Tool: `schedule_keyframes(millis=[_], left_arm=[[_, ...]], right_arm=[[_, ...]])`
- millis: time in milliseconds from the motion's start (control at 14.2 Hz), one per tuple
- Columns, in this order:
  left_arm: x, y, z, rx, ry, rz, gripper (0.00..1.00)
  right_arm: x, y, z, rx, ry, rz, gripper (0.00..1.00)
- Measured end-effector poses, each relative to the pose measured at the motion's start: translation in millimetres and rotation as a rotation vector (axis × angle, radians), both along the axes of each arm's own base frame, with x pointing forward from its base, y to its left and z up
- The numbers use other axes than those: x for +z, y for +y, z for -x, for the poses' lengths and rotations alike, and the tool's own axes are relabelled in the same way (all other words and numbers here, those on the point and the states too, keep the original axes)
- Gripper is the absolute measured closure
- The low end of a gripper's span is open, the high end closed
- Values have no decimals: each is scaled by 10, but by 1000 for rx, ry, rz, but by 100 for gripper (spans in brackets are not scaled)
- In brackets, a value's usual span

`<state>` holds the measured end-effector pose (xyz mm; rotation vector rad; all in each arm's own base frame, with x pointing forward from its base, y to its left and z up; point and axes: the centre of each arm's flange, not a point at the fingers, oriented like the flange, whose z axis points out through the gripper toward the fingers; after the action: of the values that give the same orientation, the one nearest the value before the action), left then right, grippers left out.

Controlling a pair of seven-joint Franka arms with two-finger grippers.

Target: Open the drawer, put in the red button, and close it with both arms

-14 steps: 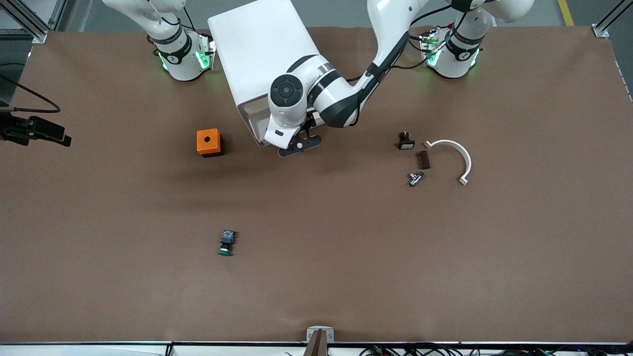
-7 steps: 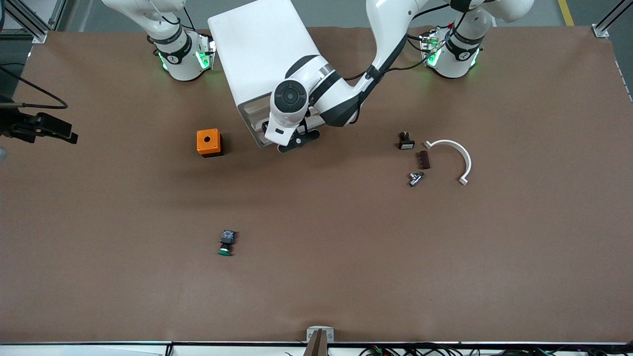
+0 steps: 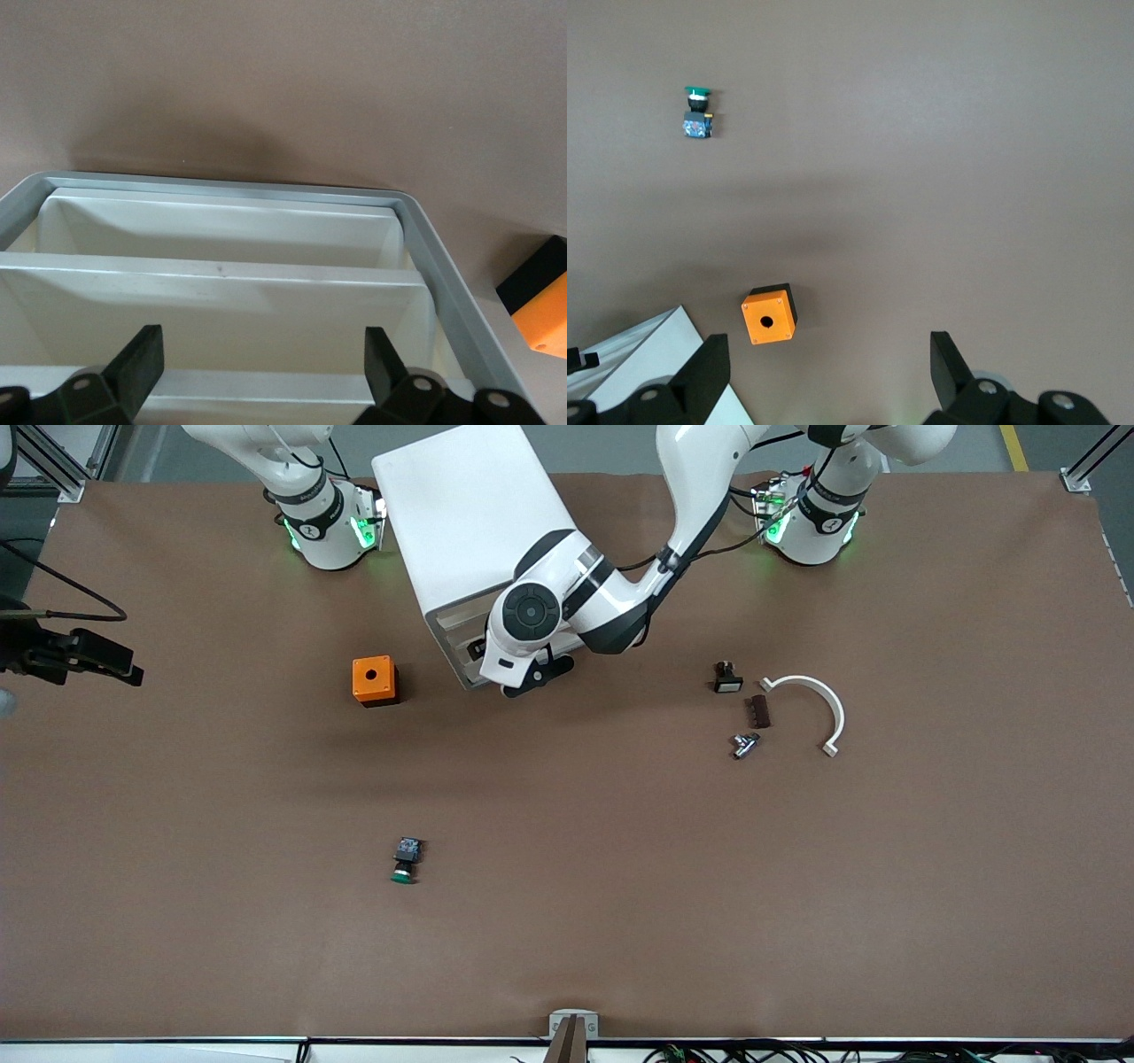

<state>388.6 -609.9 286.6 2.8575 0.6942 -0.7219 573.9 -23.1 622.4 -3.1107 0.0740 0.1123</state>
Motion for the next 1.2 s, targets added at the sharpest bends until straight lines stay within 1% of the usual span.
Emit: schedule_keyframes(millis=[141,353,495,707,848,1060,1201], left_arm=[[1,1,-2,-2,0,2,0],[36,11,-59,-9,-15,19,0],[117,97,-228,12,-30,32,0],[419,341,-615,71,-66,64,0],[821,560,-916,97,-148,81,0],[1659,1007,-1288,129,-308,98,0],[2129,1451,-1491,150,-358,90,0]], right_arm=[[46,-20,31,-4,-29,1,0],[58,-111,158,-23,-63,3,0],[34,-140,253,-29,-74,4,0],[32,-135,338,-31,-77,4,0],[41,-134,347,-31,-79,4,0],[27,-131,344,-31,-79,4,0],[19,-128,344,-31,-79,4,0]])
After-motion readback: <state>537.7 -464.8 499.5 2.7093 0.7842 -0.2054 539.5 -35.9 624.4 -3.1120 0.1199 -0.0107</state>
